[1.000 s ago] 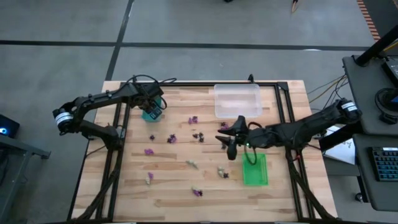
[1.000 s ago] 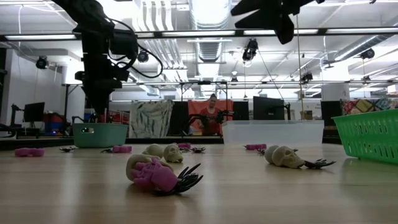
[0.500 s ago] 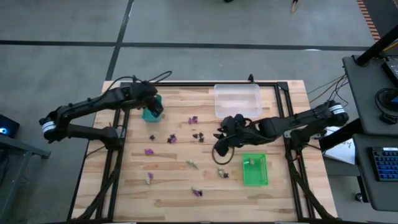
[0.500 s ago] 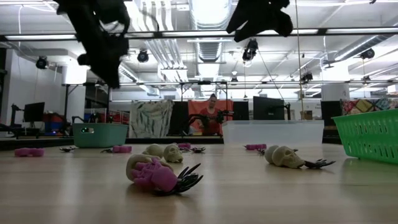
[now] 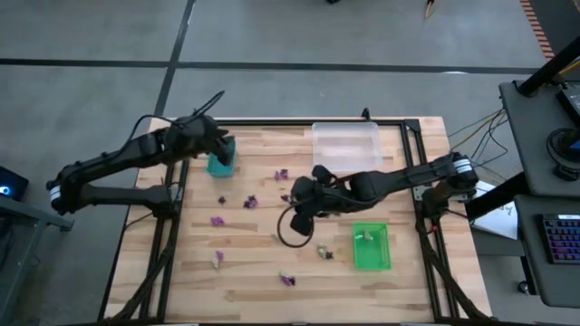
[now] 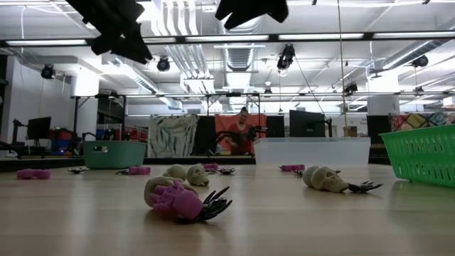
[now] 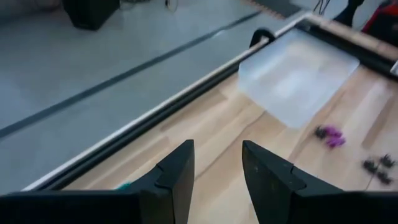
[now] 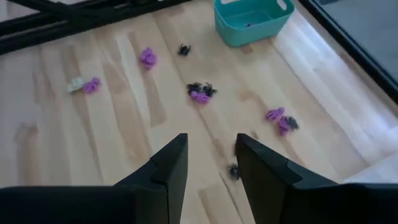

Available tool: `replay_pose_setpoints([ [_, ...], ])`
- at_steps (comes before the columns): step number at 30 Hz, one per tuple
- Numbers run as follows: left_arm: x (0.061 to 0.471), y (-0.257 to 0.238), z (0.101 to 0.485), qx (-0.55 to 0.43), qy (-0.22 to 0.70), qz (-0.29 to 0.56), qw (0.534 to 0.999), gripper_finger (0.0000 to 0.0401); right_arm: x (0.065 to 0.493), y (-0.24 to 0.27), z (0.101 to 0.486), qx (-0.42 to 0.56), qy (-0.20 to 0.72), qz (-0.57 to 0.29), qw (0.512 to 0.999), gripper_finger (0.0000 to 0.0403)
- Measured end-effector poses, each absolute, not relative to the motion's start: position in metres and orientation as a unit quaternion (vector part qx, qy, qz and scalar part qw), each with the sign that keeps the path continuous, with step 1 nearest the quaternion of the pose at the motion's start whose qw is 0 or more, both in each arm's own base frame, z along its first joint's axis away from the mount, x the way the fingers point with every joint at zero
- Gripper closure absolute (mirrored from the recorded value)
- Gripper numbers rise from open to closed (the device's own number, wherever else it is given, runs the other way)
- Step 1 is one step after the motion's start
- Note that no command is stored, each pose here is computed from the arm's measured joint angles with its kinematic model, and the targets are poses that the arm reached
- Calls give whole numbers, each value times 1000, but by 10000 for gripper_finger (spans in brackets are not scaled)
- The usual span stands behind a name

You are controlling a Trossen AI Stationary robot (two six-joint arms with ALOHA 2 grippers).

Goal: Sort Halloween decoration
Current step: Put the black spider toy into the white bin

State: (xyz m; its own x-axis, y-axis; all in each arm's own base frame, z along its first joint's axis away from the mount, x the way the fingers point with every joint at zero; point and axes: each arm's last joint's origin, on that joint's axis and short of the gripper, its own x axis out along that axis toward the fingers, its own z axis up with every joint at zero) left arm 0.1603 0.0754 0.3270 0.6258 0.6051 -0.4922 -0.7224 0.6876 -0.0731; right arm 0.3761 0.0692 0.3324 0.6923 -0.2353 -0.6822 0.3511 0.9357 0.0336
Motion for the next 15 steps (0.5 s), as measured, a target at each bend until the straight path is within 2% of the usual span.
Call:
replay_pose_setpoints([
  [6, 154, 72, 337, -134, 180, 365, 904, 283, 381, 65, 338, 35, 367, -152, 917, 293],
  [9, 156, 67, 337, -143, 183, 329, 916, 283, 377, 59, 339, 33, 381, -159, 910, 301],
  [15, 173, 50, 327, -151, 196, 268, 931, 283, 349, 47, 327, 59, 497, -212, 839, 316],
])
